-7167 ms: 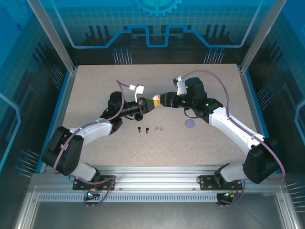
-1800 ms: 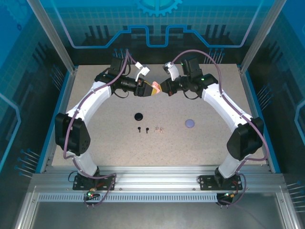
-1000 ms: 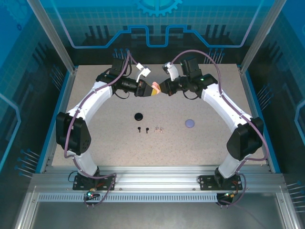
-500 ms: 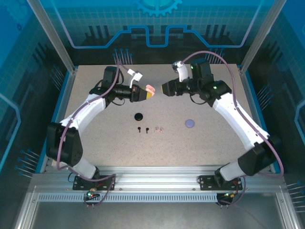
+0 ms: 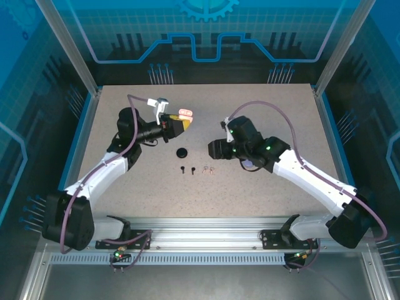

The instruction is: Insert wireless bluetooth earbuds into charging case

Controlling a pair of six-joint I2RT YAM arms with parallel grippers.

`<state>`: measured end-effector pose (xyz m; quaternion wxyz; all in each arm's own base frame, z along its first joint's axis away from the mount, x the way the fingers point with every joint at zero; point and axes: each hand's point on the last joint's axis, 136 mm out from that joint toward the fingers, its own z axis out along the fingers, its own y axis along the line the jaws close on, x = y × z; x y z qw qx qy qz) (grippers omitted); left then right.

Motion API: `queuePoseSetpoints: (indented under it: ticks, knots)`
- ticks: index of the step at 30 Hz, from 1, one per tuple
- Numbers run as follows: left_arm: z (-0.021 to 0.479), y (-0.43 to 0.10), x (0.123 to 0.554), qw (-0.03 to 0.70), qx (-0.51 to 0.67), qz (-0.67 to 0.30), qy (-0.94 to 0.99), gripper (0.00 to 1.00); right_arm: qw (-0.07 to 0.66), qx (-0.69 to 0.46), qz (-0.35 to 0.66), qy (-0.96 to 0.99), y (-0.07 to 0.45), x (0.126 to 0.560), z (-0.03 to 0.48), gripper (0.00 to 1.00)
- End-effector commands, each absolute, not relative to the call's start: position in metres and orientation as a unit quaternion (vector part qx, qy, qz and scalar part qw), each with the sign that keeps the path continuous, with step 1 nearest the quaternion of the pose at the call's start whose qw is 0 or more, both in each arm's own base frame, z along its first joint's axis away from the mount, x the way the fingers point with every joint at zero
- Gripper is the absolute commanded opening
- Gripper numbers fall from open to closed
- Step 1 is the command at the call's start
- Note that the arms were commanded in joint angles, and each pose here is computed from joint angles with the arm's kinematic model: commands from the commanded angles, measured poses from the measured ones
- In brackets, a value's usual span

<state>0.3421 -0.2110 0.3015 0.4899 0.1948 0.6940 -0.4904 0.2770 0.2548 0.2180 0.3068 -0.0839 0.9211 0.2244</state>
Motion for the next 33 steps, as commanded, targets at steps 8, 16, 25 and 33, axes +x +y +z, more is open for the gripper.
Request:
queuePoseSetpoints:
  ticks: [8,16,25,33]
  knots:
    - [0.347,-0.185,0.344,0.61,0.142,-0.461,0.629,0.0,0.233,0.091,0.101,0.963,0.283,0.267,0.147,0.61]
    - [0.357,-0.162,0.344,0.663,0.089,-0.427,0.608,0.0,0.206,0.163,0.054,0.963,0.309,0.265,0.107,0.55]
    - [0.36,-0.152,0.343,0.675,0.062,-0.422,0.602,0.0,0.192,0.229,0.025,0.954,0.305,0.269,0.079,0.44]
    - [0.365,-0.149,0.338,0.683,0.056,-0.426,0.591,0.0,0.175,0.251,0.023,0.952,0.306,0.281,0.064,0.41]
